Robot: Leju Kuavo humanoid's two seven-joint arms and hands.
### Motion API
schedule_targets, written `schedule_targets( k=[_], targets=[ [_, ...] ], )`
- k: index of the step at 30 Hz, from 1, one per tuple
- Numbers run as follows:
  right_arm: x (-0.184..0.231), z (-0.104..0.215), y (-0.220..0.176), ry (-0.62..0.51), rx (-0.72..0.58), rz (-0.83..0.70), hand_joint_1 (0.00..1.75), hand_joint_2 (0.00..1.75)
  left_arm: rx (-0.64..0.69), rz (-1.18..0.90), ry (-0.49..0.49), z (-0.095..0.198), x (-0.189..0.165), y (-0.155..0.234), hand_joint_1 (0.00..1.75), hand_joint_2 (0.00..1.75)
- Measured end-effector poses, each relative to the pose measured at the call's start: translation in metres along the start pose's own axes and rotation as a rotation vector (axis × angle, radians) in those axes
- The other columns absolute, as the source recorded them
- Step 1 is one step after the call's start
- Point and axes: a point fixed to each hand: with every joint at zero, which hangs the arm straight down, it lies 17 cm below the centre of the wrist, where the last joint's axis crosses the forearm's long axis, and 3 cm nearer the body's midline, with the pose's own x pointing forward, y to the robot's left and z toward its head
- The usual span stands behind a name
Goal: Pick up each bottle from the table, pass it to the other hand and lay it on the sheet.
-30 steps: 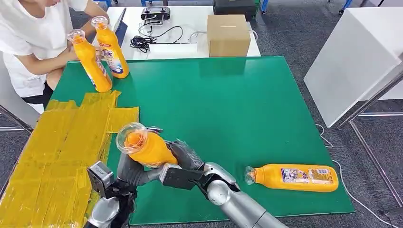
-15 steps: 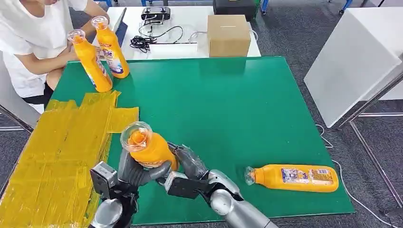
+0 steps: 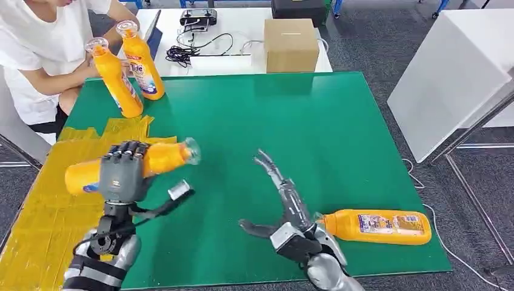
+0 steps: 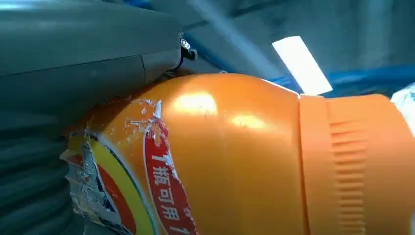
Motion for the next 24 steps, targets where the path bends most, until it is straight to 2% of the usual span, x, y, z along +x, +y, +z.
schedule_targets(
  k=[1,7,12,16,22,24],
  targets=[
    [0.001,0.002,-0.010,0.000,-0.024,0.010,0.00,1.75,-0.018,-0.029,0.030,-0.002,-0.012,-0.008,1.75,1.75],
    [0.004,0.010,-0.037,-0.001,-0.082,0.039,0.00,1.75,-0.085,-0.135,-0.017,-0.005,-0.031,-0.033,1.75,1.75],
    [0.006,0.013,-0.053,-0.003,-0.113,0.083,0.00,1.75,-0.355,-0.239,-0.072,0.000,-0.049,-0.101,1.75,1.75],
    [0.003,0.015,-0.066,0.010,-0.139,0.119,0.00,1.75,-0.614,-0.264,-0.034,0.017,-0.085,-0.154,1.75,1.75],
    [0.002,0.017,-0.078,0.018,-0.167,0.136,0.00,1.75,-0.711,-0.259,0.002,0.025,-0.103,-0.175,1.75,1.75],
    [0.002,0.017,-0.081,0.020,-0.177,0.140,0.00,1.75,-0.784,-0.221,0.012,0.032,-0.106,-0.185,1.75,1.75]
  ],
)
